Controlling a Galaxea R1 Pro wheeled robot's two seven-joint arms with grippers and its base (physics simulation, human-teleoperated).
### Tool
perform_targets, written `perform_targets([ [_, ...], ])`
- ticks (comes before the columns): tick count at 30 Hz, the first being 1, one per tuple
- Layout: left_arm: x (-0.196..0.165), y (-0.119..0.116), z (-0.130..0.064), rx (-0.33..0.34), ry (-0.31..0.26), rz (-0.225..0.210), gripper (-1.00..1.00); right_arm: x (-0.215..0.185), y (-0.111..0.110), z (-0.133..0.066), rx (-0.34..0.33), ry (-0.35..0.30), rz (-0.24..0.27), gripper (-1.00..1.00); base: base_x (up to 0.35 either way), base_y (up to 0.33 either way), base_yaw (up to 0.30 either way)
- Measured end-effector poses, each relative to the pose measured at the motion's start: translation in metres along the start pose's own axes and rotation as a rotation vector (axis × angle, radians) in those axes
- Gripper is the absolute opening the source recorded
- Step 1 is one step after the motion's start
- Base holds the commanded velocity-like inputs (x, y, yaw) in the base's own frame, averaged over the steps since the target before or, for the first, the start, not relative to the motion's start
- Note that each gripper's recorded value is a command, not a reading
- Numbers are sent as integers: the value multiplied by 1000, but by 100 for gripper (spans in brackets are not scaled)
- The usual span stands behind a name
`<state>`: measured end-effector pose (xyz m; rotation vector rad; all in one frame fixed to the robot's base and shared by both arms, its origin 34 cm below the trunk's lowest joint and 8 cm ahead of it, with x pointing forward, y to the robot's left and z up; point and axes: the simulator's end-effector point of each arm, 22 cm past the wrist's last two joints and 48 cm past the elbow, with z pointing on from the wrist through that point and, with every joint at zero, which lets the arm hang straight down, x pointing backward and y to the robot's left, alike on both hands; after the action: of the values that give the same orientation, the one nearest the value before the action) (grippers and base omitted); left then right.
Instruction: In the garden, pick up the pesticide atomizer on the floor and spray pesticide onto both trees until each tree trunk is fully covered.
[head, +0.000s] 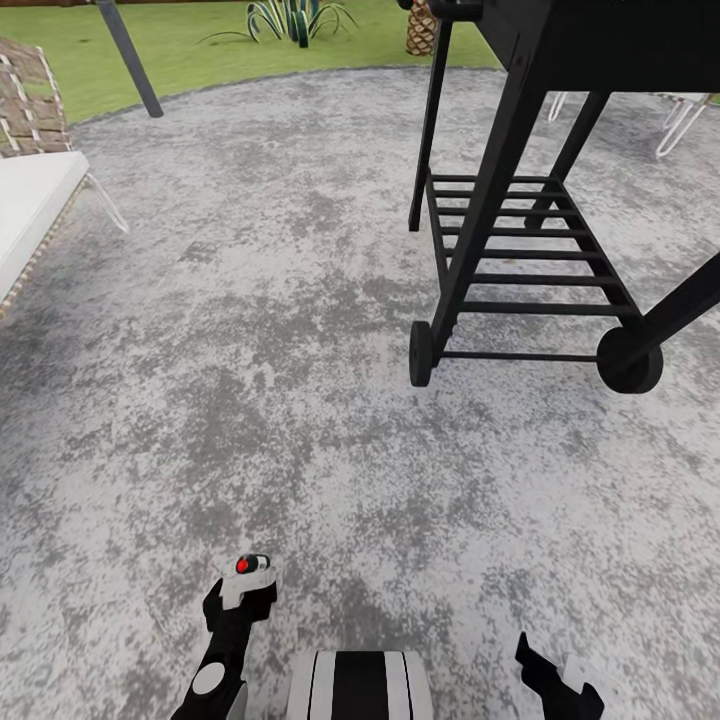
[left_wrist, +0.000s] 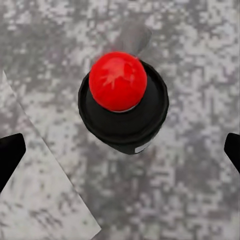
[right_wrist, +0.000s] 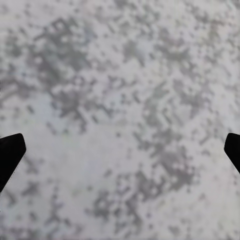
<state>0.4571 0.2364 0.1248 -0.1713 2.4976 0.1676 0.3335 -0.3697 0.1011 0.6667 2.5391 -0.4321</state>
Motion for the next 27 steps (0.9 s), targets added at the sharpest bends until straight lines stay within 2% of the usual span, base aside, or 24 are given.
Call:
perform_targets([
  [27,-1,0,0,-1,-1,0,100,6,0,-1,0,13,-5,100,22,0,0],
])
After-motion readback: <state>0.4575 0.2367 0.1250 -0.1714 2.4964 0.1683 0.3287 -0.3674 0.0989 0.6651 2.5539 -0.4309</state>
